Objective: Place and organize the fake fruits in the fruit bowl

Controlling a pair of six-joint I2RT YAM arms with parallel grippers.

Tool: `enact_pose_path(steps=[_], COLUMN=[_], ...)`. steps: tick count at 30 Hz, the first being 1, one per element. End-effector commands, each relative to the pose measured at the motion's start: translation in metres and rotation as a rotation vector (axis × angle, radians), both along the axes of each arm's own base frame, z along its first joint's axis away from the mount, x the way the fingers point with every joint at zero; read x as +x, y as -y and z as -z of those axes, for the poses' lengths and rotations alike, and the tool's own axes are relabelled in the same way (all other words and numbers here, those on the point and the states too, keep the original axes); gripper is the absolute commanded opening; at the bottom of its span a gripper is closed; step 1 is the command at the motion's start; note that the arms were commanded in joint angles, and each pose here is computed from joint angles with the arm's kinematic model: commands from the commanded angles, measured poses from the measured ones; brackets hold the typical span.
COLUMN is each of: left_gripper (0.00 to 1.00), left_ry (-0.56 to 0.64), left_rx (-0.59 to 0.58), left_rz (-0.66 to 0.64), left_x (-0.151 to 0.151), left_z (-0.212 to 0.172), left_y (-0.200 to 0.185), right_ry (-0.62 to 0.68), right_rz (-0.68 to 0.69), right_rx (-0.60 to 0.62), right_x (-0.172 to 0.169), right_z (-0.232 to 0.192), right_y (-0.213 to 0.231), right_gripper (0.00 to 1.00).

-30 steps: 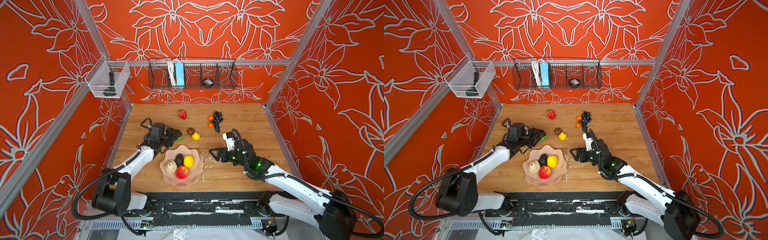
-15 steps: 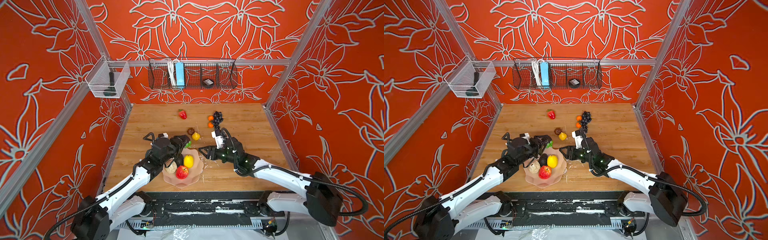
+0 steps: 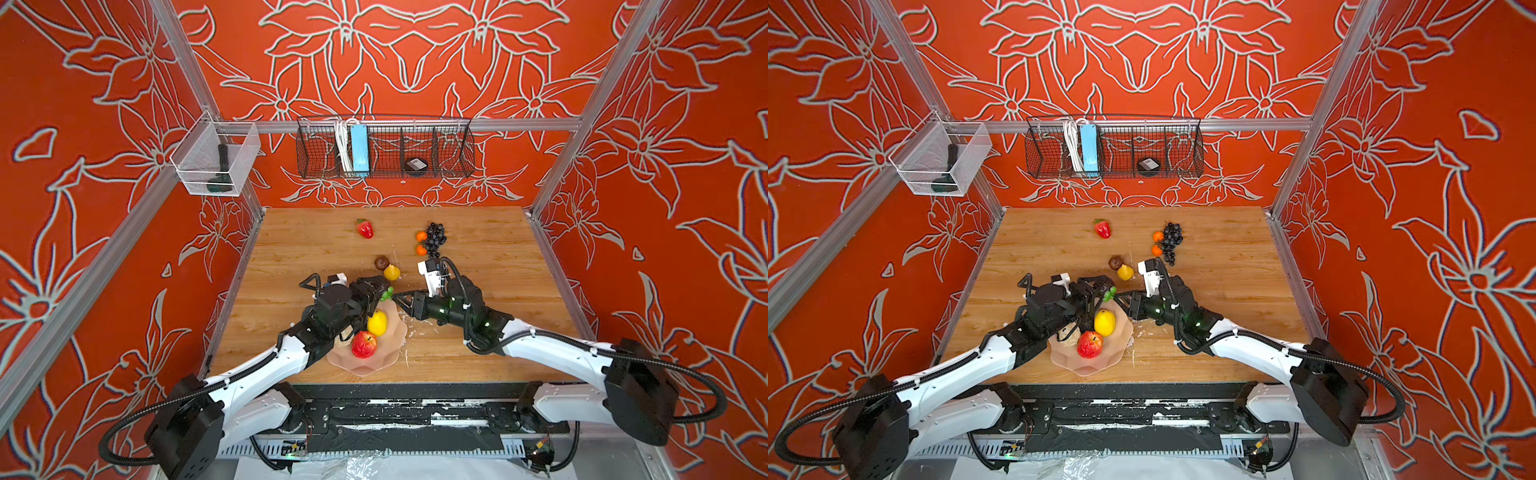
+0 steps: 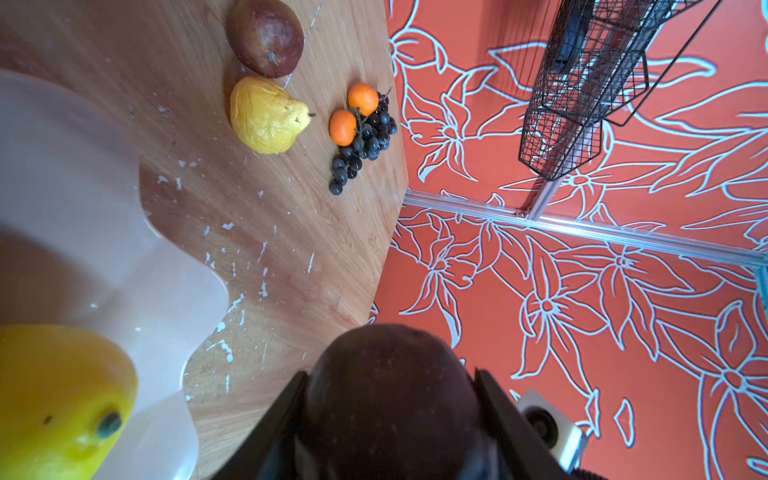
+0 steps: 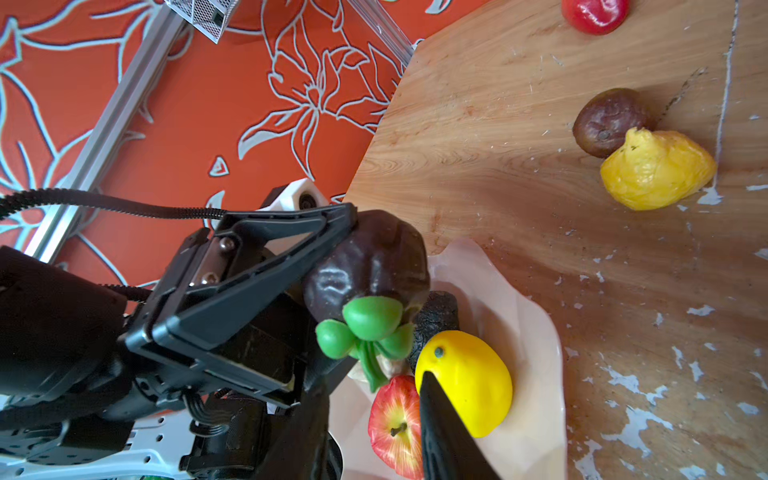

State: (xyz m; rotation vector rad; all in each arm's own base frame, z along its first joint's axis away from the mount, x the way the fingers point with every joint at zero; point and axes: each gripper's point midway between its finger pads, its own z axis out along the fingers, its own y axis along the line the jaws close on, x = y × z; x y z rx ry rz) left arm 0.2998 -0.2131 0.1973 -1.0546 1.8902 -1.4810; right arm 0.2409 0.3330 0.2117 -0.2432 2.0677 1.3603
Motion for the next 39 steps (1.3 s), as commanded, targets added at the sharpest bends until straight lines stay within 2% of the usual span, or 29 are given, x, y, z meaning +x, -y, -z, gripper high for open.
enact_pose_path(steps=[1,10,20,39], left_gripper=[0.42,0.42,0.43,0.43], left_ry=[0.033,0.036,0.043,0.041], left_rx=[-0.051,-0.064,-0.064,-0.075], left_rz=[-0.006,0.01,0.002,0.013], left_x=[0.002,-0.001,-0.001,-0.001], left_z=[-0.013,-0.014,-0.017,-0.018], left_y=[0.007,0.014,0.012,0.016], right_ry=[0.015,0.012,0.002,0.028], right_rz=[-0.026,0.013,-0.014,-0.006], right_rx=[0.042,-0.006,-0.013,-0.031], right_x=[-0.003,-0.003,-0.008,-0.008], right_z=[-0.009,0.002,0.008,0.007], right_y=[-0.007,0.002,-0.002,0.0], right_gripper=[0.33,0.29,0.24,0.22])
